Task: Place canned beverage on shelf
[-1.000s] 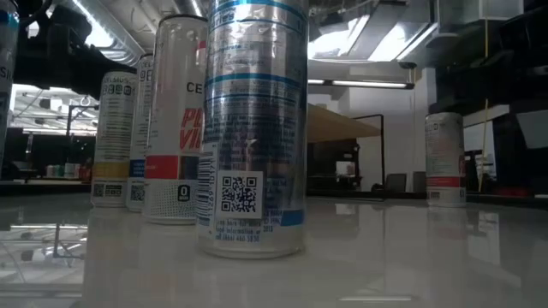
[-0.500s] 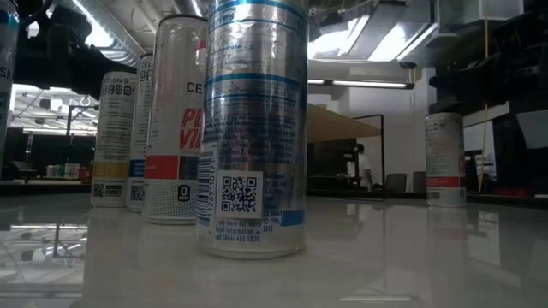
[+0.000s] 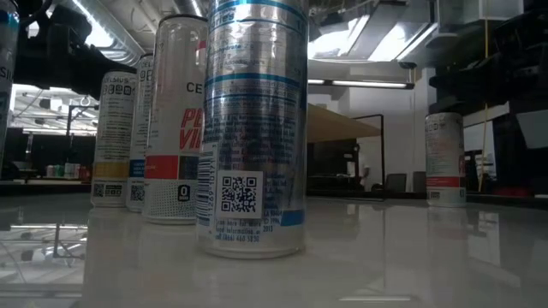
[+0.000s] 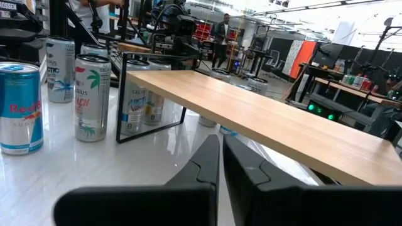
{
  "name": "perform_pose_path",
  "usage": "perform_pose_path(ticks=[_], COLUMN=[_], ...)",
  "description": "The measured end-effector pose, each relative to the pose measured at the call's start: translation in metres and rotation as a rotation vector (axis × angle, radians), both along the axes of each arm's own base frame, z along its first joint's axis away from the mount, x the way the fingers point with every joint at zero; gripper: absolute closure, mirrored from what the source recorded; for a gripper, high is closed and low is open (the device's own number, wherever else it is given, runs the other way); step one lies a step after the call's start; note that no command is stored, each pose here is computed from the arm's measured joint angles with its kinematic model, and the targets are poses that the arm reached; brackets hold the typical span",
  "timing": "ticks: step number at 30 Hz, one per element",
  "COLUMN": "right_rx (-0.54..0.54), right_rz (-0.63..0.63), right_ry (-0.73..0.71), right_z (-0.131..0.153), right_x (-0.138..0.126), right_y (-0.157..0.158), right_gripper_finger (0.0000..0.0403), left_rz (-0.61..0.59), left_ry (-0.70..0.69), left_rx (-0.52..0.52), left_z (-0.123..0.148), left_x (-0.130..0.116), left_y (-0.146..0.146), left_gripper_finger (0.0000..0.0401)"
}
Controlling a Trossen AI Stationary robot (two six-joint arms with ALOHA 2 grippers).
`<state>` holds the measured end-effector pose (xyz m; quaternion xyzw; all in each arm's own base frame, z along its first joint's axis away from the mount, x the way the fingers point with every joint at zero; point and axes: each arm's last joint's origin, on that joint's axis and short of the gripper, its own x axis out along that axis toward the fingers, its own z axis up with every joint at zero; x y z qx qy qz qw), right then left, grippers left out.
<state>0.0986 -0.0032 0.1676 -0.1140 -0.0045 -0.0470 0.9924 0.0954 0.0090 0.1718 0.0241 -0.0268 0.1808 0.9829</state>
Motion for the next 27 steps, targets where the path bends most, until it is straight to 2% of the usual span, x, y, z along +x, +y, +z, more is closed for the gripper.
perform_pose_path(ticks=[24,27], right_rx=[-0.001,0.047], right_rz=[-0.001,-0.001], right_ry=[-0.006,-0.021], right_z=[0.0007,0.0017], right_x=[0.0000,-0.0001], right_y=[0.0000,-0.0001], right_gripper_finger=[0.0384,0.0384], left_rz=[-0.001,-0.001], left_ry=[-0.002,-0.003], left_rx=[-0.006,-0.007], left_z=[0.0000,0.0000], left_x=[0.0000,0.0000], left_y=[0.0000,0.0000], left_gripper_finger=[0.0401,0.0401])
